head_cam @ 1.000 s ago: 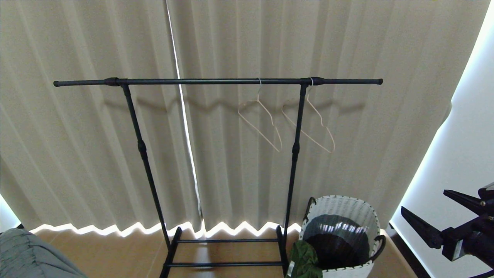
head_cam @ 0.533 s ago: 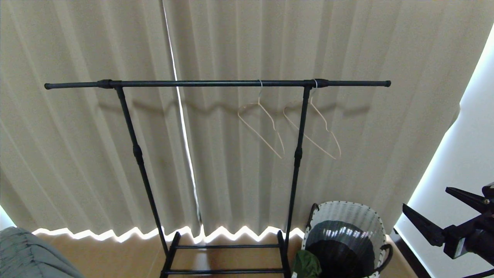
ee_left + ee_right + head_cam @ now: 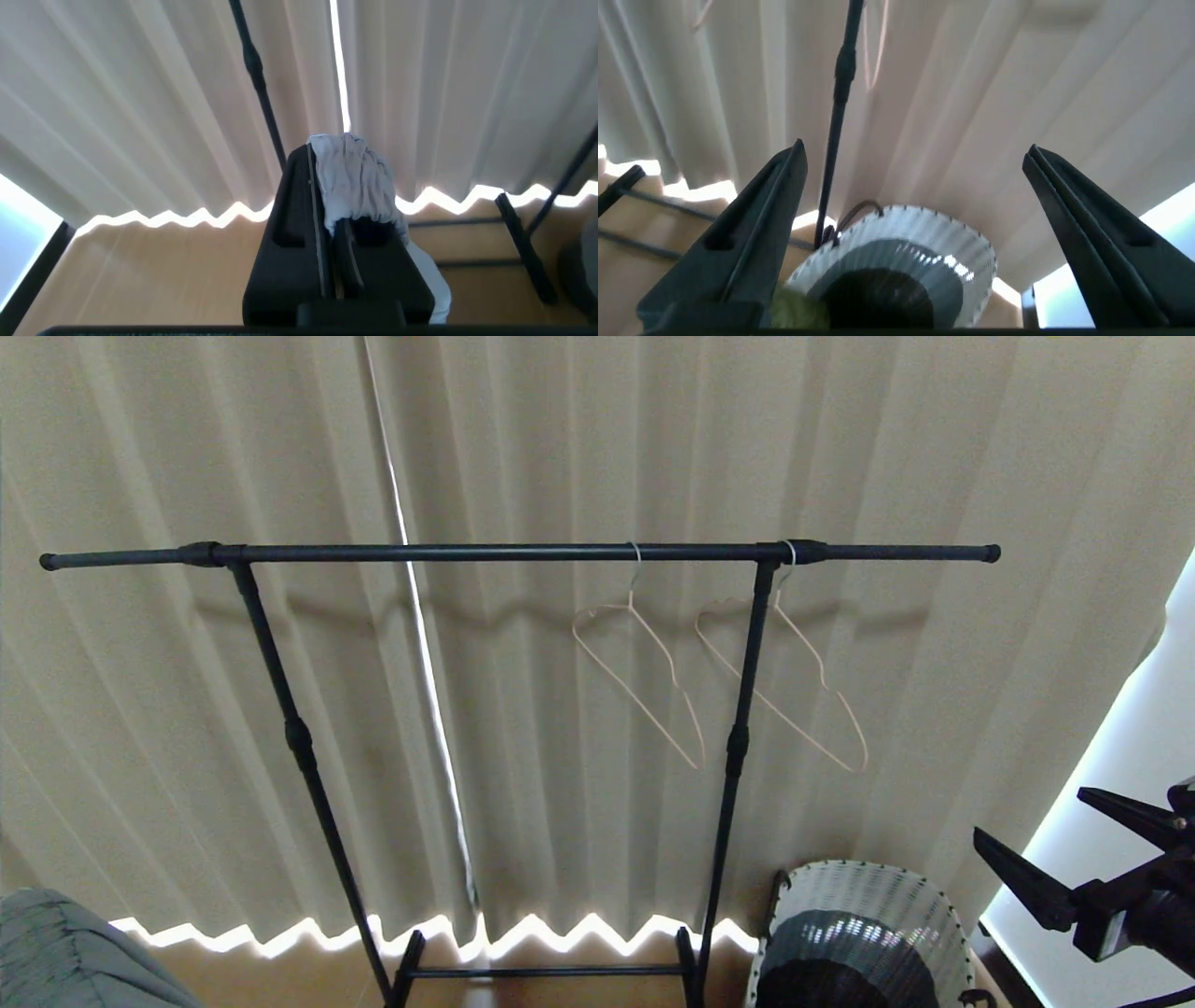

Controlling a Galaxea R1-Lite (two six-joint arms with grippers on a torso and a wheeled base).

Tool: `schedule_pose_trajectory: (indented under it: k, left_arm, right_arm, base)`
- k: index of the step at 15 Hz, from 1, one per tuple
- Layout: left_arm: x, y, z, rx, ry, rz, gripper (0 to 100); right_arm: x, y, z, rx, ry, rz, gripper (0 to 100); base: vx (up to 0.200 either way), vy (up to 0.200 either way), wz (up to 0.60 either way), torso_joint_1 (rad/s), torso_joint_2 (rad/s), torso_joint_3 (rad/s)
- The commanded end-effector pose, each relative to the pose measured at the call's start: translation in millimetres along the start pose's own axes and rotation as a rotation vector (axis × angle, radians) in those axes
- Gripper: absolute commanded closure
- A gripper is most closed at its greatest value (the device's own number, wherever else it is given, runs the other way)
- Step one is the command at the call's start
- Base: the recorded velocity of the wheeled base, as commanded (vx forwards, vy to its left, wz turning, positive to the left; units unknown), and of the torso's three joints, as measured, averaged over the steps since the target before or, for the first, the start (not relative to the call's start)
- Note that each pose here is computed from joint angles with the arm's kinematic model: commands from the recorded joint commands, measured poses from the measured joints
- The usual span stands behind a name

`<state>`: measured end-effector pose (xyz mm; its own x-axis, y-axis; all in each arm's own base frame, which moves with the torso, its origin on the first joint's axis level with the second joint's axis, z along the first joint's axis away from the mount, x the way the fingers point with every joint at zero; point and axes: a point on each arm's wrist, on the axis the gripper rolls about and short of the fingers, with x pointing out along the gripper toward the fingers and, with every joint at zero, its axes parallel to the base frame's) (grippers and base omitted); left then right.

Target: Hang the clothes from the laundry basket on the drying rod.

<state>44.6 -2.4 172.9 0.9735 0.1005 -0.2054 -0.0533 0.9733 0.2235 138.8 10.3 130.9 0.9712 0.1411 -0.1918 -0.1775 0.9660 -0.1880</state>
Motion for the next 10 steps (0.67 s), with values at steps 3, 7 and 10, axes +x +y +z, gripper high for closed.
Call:
schedule_pose_trajectory:
  k: [3, 7, 10]
  left_arm:
    - [0.8, -0.2, 0.0, 0.001, 0.004, 0.000, 100]
    - [0.8, -0.3, -0.2, 0.002, 0.003, 0.000, 100]
    - [0.3, -0.2, 0.0, 0.003, -0.002, -0.001, 100]
  right_arm:
    - [0.2, 0.0, 0.1, 0.000, -0.001, 0.001, 0]
    - [0.9, 0.1, -0.5, 0.001, 0.005, 0.004, 0]
    - [1.8, -0.2, 0.9, 0.000, 0.001, 0.003, 0]
  base:
    - [0.200, 0.000, 0.00, 0.004, 0.00, 0.001]
    - [0.200, 0.000, 0.00, 0.004, 0.00, 0.001]
    - [0.000, 0.000, 0.00, 0.000, 0.00, 0.000]
